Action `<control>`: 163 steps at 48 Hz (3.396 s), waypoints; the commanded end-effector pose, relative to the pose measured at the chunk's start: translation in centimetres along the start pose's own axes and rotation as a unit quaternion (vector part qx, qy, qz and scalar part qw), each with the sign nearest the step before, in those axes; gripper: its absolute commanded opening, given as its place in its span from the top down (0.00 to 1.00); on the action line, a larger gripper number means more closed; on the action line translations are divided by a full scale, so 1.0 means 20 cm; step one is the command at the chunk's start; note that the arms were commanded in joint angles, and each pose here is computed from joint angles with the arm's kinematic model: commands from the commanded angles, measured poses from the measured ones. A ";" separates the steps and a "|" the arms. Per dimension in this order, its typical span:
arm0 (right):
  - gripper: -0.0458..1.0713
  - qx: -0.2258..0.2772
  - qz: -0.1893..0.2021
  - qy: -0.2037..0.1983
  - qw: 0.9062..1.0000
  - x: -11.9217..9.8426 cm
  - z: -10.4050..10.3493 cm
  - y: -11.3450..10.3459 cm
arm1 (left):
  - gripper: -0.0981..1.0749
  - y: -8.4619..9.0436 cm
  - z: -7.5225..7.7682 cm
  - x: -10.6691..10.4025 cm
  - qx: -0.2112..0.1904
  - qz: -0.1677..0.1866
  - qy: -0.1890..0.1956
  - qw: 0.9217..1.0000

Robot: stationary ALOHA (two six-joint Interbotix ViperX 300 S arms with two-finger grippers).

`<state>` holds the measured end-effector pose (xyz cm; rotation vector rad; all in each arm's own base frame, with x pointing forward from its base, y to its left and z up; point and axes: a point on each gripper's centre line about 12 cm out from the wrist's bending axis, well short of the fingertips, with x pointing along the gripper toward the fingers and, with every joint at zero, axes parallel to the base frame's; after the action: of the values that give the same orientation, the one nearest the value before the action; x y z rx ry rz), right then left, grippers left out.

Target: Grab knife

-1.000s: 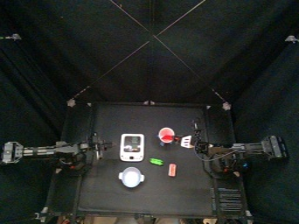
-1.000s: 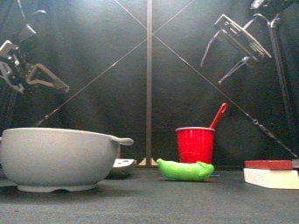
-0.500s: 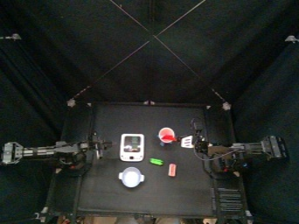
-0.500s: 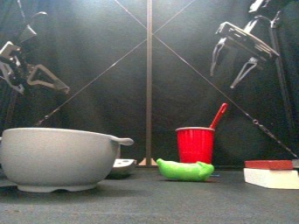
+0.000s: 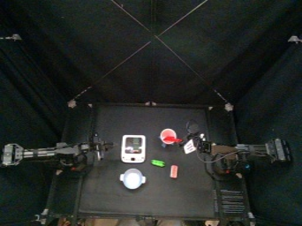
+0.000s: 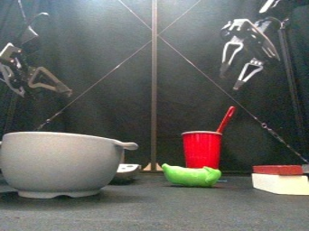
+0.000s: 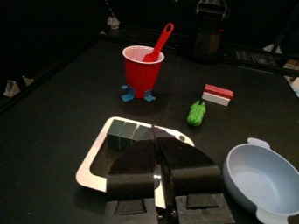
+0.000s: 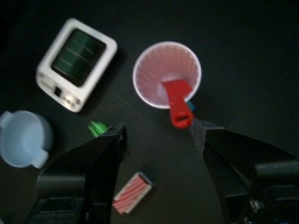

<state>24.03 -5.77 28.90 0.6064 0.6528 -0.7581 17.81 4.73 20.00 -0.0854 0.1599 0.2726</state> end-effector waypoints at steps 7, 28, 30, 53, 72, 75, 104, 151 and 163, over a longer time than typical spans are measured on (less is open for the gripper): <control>0.17 -0.110 -0.086 0.055 0.989 0.10 -0.06 -0.02 | 0.64 0.00 0.03 0.01 -0.001 0.001 -0.008 1.000; 0.17 -0.252 -0.091 0.011 0.963 0.14 -0.06 0.06 | 0.64 0.00 0.02 0.01 -0.002 0.002 -0.006 1.000; 0.17 -0.258 -0.095 0.012 0.961 0.16 -0.07 0.06 | 0.64 0.00 0.02 0.01 -0.002 0.002 -0.006 1.000; 0.17 -0.303 -0.114 0.028 0.946 0.26 -0.11 0.09 | 0.64 0.00 0.02 0.01 -0.001 0.003 -0.006 1.000; 0.17 -0.269 -0.136 0.013 0.954 0.35 0.02 0.00 | 0.64 0.00 0.02 0.01 0.000 0.003 -0.005 1.000; 0.17 -0.261 -0.146 0.015 0.954 0.36 0.04 -0.03 | 0.64 0.01 0.02 0.01 -0.001 0.004 -0.006 1.000; 0.17 -0.197 -0.103 0.001 0.975 0.28 0.13 -0.01 | 0.64 0.01 0.01 0.00 -0.001 0.005 -0.003 1.000; 0.17 -0.350 -0.174 0.033 0.920 0.40 -0.11 0.02 | 0.64 0.01 0.01 0.00 0.000 0.007 -0.002 1.000; 0.18 -0.364 -0.195 0.034 0.910 0.43 -0.11 0.00 | 0.64 0.01 0.01 0.00 0.000 0.007 -0.003 1.000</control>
<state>27.99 -7.60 20.59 -0.1917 1.0906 -0.7814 17.62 4.89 19.67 -0.0856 0.1674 0.2835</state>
